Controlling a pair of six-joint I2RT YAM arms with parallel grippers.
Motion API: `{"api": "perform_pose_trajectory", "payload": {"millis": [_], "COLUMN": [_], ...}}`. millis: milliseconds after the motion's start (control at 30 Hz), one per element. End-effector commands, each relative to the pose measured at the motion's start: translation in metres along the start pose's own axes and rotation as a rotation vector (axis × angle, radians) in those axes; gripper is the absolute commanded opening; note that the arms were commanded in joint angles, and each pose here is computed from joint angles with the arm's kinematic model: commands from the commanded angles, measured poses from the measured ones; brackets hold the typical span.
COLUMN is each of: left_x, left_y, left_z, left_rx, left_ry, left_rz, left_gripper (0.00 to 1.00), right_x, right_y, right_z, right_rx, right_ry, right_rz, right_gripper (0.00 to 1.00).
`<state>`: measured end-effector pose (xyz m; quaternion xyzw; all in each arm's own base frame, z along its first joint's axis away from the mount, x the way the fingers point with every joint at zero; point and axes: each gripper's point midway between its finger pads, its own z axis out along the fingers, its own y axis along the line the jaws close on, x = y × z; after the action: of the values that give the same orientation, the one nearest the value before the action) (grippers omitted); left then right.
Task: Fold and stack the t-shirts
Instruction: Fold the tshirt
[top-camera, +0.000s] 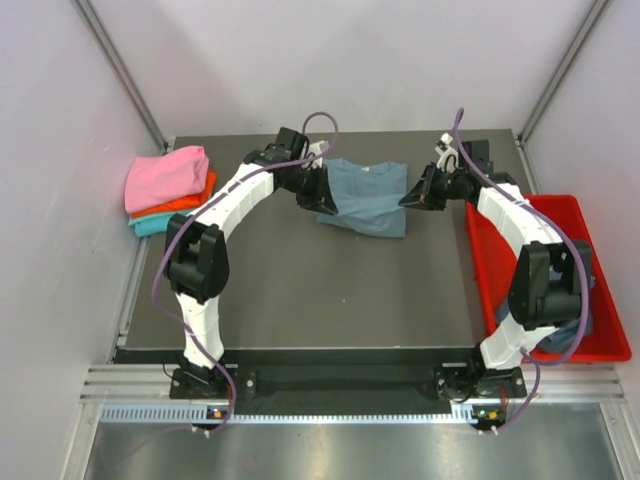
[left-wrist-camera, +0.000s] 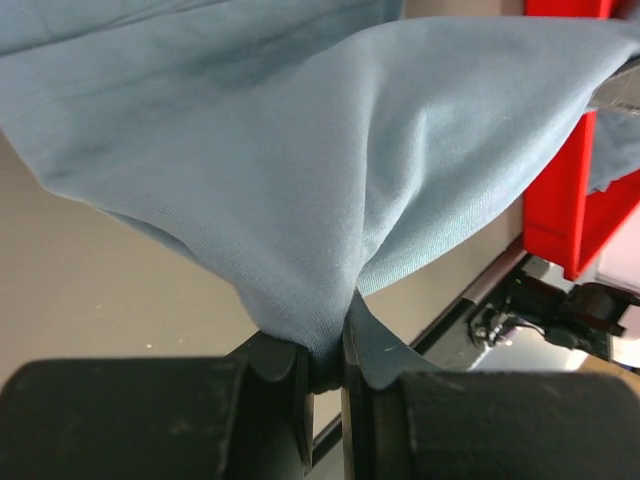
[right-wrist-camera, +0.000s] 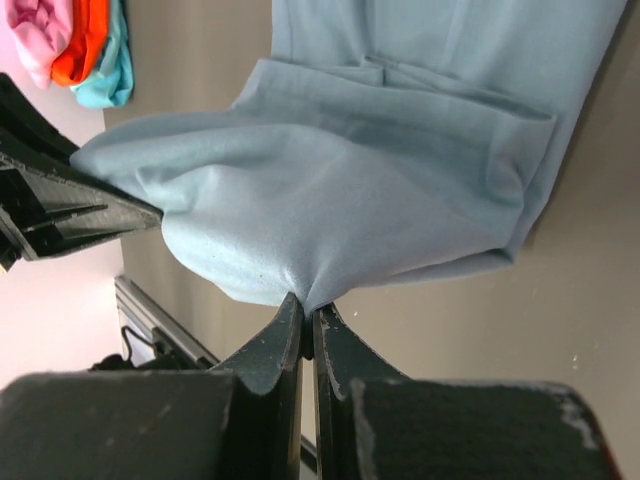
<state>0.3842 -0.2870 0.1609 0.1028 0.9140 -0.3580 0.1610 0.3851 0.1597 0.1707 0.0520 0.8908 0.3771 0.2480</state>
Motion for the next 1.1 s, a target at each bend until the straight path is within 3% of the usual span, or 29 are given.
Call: {"api": "perform_pose_trajectory", "payload": {"millis": [0, 733, 1067], "left_x": [-0.012, -0.022, -0.041], "left_y": [0.007, -0.008, -0.006], "left_z": [-0.005, -0.004, -0.005], "left_rx": [-0.044, -0.011, -0.025], "left_ry": [-0.055, -0.087, -0.121], "left_rz": [0.056, 0.065, 0.092], "left_gripper": [0.00, 0.00, 0.00], "right_x": [-0.033, -0.023, -0.045], "right_y": [0.012, 0.009, 0.009], "right_z": [-0.001, -0.007, 0.001], "right_rx": [-0.013, -0.003, -0.003], "right_ry": [-0.087, -0.086, -0.115], "right_rz": [-0.069, -0.068, -0.093], "right_gripper": [0.00, 0.00, 0.00]}}
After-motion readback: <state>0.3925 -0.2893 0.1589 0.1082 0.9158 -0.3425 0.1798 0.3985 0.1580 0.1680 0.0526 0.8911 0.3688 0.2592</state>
